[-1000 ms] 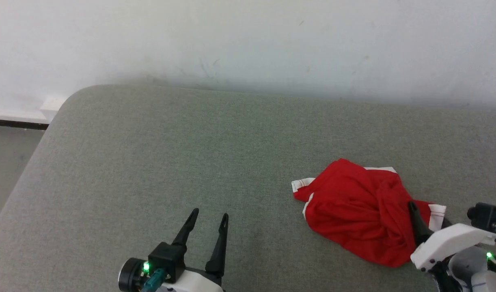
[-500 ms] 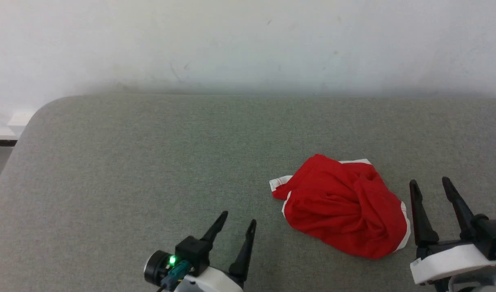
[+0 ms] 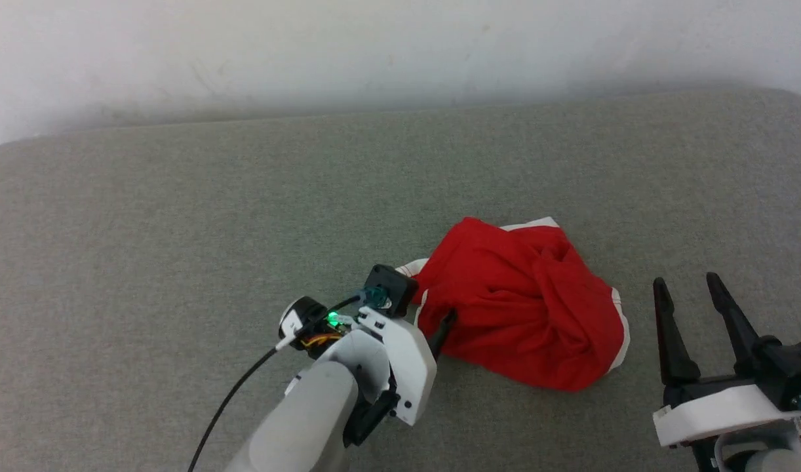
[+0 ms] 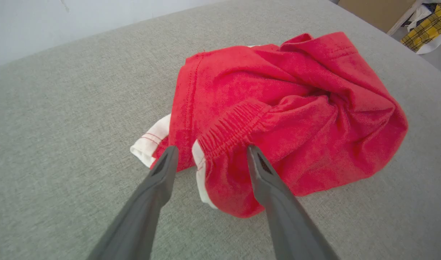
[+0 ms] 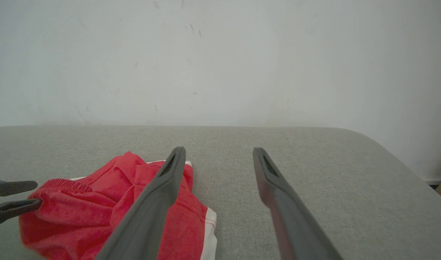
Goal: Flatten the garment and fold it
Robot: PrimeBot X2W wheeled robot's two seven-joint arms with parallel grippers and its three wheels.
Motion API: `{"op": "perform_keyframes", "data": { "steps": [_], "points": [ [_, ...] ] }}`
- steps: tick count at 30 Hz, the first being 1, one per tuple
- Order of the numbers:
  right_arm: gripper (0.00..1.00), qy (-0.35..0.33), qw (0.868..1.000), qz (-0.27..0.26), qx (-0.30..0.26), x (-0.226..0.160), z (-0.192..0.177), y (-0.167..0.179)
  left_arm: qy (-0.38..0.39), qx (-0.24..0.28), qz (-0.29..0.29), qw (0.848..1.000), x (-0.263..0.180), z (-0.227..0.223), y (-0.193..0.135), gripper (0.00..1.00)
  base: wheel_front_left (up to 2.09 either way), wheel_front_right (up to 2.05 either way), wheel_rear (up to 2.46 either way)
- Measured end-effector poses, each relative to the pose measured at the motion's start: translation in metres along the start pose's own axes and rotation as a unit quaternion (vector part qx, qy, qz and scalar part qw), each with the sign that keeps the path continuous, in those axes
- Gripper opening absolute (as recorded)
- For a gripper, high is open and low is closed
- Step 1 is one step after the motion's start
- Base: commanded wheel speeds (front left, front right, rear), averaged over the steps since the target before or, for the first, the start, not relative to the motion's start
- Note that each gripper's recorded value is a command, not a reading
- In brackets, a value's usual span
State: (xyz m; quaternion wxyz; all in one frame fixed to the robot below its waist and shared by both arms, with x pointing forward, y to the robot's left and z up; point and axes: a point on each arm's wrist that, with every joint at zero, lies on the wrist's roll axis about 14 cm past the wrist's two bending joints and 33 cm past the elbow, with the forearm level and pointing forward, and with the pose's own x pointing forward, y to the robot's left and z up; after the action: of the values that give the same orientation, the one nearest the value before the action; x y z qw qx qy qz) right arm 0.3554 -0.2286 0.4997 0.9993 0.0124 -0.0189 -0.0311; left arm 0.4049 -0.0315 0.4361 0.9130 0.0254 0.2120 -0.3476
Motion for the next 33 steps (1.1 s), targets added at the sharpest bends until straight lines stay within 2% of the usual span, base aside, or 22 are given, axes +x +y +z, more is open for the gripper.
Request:
{"op": "perform_keyframes", "data": {
  "steps": [7, 9, 13, 16, 19, 21, 24, 27, 30, 33],
  "points": [
    [1.0, 0.025, 0.999, -0.023, -0.002, -0.005, -0.016, -0.013, 0.063, 0.024, -0.034, 0.997, 0.027, -0.022, -0.008, 1.0, 0.0, 0.0, 0.0],
    [1.0, 0.029, 0.999, -0.028, -0.002, -0.006, -0.019, -0.015, 0.061, 0.022, -0.048, 0.997, 0.031, -0.024, -0.015, 0.0, 0.0, 0.0, 0.0],
    [1.0, 0.035, 0.999, -0.03, -0.001, -0.006, -0.024, -0.016, 0.015, 0.004, -0.053, 0.998, 0.031, -0.009, -0.017, 0.0, 0.0, 0.0, 0.0],
    [1.0, 0.039, 0.999, -0.024, 0.001, -0.004, -0.027, -0.012, -0.059, -0.014, -0.041, 0.997, 0.025, 0.023, -0.007, 0.0, 0.0, 0.0, 0.0],
    [1.0, 0.04, 0.999, -0.012, 0.0, 0.0, -0.028, -0.005, -0.147, -0.053, 0.003, 0.988, 0.007, 0.063, 0.018, 0.0, 0.0, 0.0, 0.0],
    [1.0, 0.043, 0.999, 0.001, 0.002, 0.002, -0.029, 0.003, -0.174, -0.058, 0.037, 0.982, -0.012, 0.07, 0.035, 0.0, 0.0, 0.0, 0.0],
    [1.0, 0.048, 0.998, 0.028, 0.005, 0.007, -0.03, 0.02, -0.185, -0.085, 0.113, 0.973, -0.048, 0.056, 0.07, 0.0, 0.0, 0.0, 0.0],
    [1.0, 0.05, 0.997, 0.052, 0.008, 0.011, -0.03, 0.036, -0.174, -0.125, 0.195, 0.957, -0.087, 0.022, 0.1, 0.0, 0.0, 0.0, 0.0],
    [1.0, 0.055, 0.996, 0.074, 0.011, 0.014, -0.031, 0.051, -0.141, -0.158, 0.27, 0.939, -0.123, -0.022, 0.117, 0.0, 0.0, 0.0, 0.0],
    [1.0, 0.065, 0.993, 0.094, 0.011, 0.015, -0.033, 0.064, -0.105, -0.196, 0.311, 0.924, -0.145, -0.06, 0.118, 0.0, 0.0, 0.0, 0.0]
  ]
}}
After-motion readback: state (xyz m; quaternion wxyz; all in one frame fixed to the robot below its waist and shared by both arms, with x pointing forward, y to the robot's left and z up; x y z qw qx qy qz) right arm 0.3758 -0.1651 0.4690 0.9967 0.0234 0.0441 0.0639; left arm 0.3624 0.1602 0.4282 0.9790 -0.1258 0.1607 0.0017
